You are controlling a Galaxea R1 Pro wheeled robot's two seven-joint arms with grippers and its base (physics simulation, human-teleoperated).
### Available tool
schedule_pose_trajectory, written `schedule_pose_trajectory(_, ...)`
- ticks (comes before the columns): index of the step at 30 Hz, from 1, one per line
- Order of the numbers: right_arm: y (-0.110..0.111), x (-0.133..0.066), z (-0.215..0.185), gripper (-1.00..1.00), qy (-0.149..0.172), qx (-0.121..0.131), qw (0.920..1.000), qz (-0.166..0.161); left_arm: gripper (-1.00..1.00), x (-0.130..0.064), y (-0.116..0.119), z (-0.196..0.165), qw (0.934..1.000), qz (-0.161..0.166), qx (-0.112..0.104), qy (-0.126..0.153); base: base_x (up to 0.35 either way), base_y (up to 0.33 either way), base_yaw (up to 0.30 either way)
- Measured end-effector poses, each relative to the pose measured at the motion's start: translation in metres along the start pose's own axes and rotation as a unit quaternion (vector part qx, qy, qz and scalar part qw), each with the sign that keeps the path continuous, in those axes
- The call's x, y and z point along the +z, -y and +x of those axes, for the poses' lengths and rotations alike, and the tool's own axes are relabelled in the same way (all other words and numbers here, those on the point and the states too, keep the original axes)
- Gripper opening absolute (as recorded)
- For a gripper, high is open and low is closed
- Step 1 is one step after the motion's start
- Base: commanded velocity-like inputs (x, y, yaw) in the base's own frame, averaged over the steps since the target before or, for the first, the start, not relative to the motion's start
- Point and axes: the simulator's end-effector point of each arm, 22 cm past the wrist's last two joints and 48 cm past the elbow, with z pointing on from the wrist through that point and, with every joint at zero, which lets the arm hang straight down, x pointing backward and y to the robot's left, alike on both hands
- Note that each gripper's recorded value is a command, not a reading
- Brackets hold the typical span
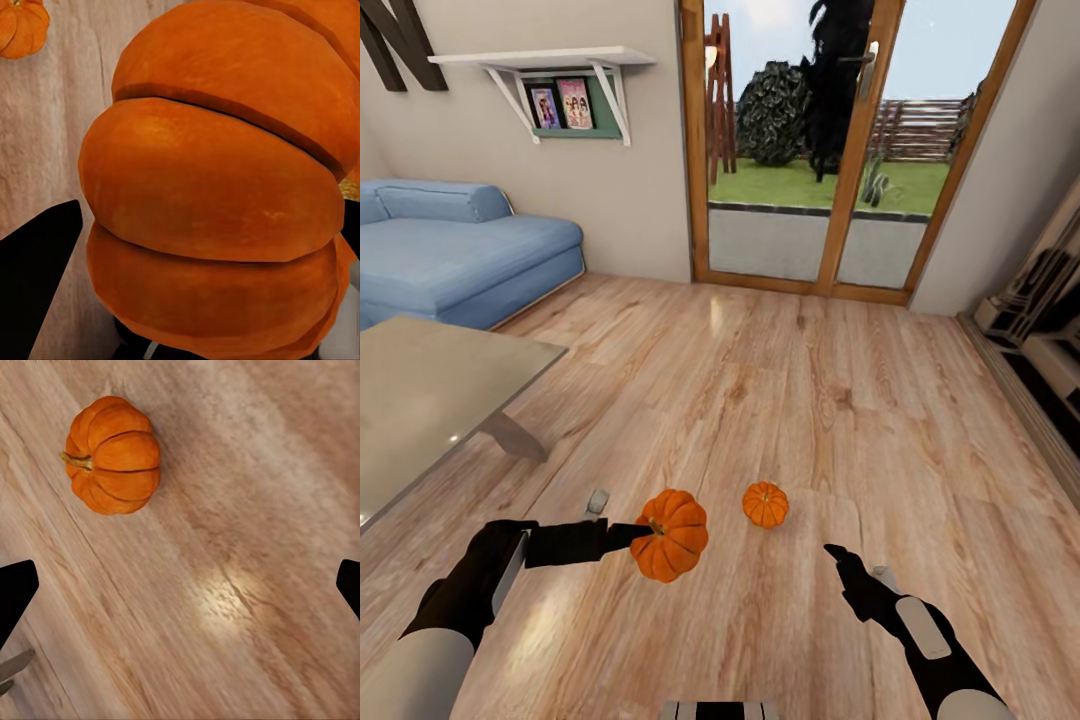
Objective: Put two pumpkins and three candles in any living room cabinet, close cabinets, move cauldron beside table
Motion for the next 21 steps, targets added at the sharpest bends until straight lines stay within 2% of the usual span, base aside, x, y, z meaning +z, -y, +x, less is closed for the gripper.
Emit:
schedule_pose_trajectory(4, 0.000, 0.000, 0.001, 1.00, 0.000, 0.002, 1.0000, 0.000, -1.00, -0.001, 0.008, 0.001, 0.9998, 0.020, 0.001, 0.001, 0.238, 0.000, 0.000)
schedule_pose_trajectory(7, 0.014, 0.001, 0.010, 1.00, -0.010, 0.009, 0.9998, 0.014, -1.00, -0.001, 0.014, 0.001, 0.9995, 0.032, 0.003, 0.000, 0.308, 0.000, 0.000)
schedule_pose_trajectory(15, 0.020, 0.002, 0.014, 1.00, -0.014, 0.014, 0.9996, 0.020, -1.00, -0.001, 0.015, 0.001, 0.9994, 0.034, 0.004, 0.000, 0.322, 0.000, 0.000)
schedule_pose_trajectory(21, 0.023, 0.001, 0.009, 1.00, -0.007, 0.030, 0.9993, 0.021, -1.00, -0.002, 0.014, 0.001, 0.9994, 0.033, 0.004, 0.000, 0.222, 0.000, 0.000)
